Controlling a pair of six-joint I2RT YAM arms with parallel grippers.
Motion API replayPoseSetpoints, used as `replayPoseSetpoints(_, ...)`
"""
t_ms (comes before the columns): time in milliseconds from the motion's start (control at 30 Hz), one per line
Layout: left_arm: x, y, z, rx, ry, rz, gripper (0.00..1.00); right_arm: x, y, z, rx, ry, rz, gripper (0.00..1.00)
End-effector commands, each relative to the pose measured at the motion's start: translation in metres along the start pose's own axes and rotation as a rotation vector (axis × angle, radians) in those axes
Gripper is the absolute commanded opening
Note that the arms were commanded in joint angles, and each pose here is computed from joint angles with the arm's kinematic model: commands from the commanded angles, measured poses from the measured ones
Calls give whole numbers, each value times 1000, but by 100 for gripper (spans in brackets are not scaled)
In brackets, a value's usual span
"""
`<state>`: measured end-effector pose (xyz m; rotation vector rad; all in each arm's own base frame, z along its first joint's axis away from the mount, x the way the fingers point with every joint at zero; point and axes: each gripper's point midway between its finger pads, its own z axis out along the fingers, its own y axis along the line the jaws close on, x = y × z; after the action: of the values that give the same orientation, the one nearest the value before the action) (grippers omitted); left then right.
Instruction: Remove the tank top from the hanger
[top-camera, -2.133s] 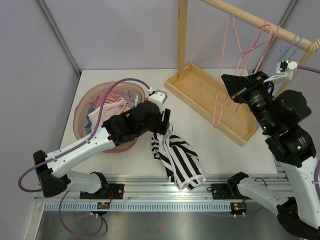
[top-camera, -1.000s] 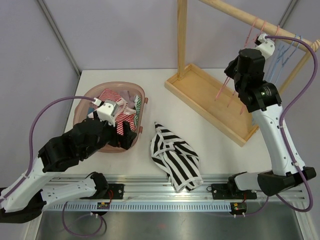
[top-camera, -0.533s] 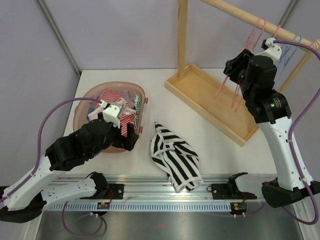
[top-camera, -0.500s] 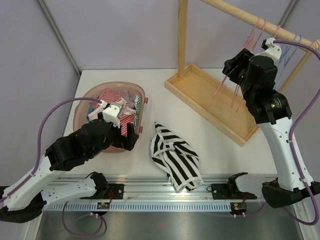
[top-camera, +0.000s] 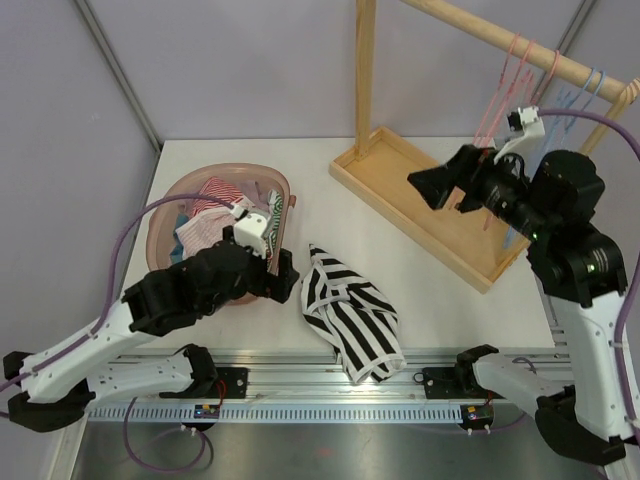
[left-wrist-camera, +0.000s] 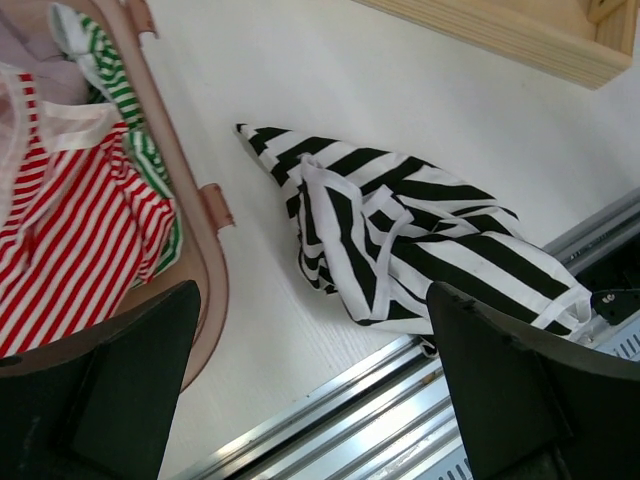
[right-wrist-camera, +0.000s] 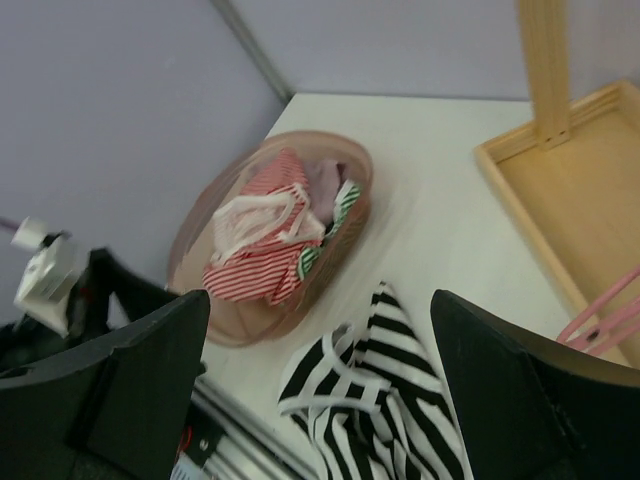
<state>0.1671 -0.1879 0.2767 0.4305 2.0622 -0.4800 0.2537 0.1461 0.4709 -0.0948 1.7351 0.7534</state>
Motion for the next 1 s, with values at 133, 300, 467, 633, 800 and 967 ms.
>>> replayPoseSetpoints(133, 5, -66, 39, 97, -38, 20, 99, 48, 57, -90, -346, 48, -125, 99)
replayPoseSetpoints(300, 43, -110, 83, 139, 21, 59, 99, 66, 56, -126, -343, 18, -135, 99)
replayPoseSetpoints(467, 93, -130, 138, 97, 132, 121, 99, 79, 53, -156, -318, 1, -144, 99)
replayPoseSetpoints(633, 160, -141, 176, 91, 284, 157, 99, 92, 53, -176, -326, 13, -157, 100)
replayPoseSetpoints(800, 221, -145, 194, 64, 394, 173, 99, 93, 56, -187, -338, -24, -174, 99)
replayPoseSetpoints(967, 273, -138, 205, 39, 488, 180, 98, 95, 57, -179, -361, -20, -152, 99)
